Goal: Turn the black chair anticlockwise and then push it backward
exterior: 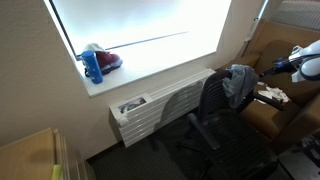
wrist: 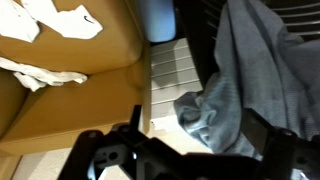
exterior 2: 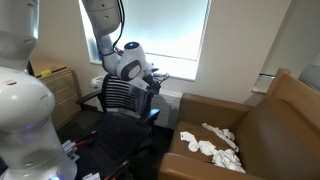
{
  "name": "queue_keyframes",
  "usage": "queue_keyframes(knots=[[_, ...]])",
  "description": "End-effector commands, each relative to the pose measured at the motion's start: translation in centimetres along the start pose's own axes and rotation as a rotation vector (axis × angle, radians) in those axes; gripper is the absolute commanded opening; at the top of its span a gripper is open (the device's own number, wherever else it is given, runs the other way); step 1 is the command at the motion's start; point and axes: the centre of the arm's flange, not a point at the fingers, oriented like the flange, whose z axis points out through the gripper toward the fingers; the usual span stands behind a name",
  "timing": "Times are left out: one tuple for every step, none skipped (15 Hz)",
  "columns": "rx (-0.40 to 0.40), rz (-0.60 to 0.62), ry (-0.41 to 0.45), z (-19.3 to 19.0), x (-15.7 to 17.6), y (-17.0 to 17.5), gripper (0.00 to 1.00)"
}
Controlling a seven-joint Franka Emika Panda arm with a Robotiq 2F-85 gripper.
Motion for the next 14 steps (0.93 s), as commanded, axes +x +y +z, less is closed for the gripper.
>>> queue_keyframes(knots=[[-0.005, -0.06, -0.183, -3.2, 0.0, -0.6, 1.0], [0.044, -0.071, -0.228, -2.9, -0.7, -1.4, 1.0], [0.081, -0.087, -0.271, -2.9, -1.4, -2.4, 1.0], [0.124, -0.11, -0.309, -2.7, -2.3, -3.7, 1.0], [0.166, -0.126, -0.344, -2.7, -3.0, -5.0, 1.0], [0.209, -0.145, -0.381, -2.5, -3.9, -6.4, 1.0], [0.254, -0.166, -0.414, -2.1, -4.6, -7.5, 1.0], [0.295, -0.191, -0.451, -1.5, -5.6, -8.6, 1.0], [0.312, -0.217, -0.506, -1.3, -6.2, -9.2, 1.0], [0.274, -0.184, -0.435, -2.4, -4.9, -10.3, 1.0], [0.293, -0.2, -0.467, -2.2, -5.6, -10.6, 1.0], [0.299, -0.206, -0.482, -2.0, -5.9, -10.6, 1.0], [0.294, -0.172, -0.431, -1.8, -5.6, -9.4, 1.0], [0.246, -0.156, -0.421, 0.3, -5.7, -8.4, 1.0]])
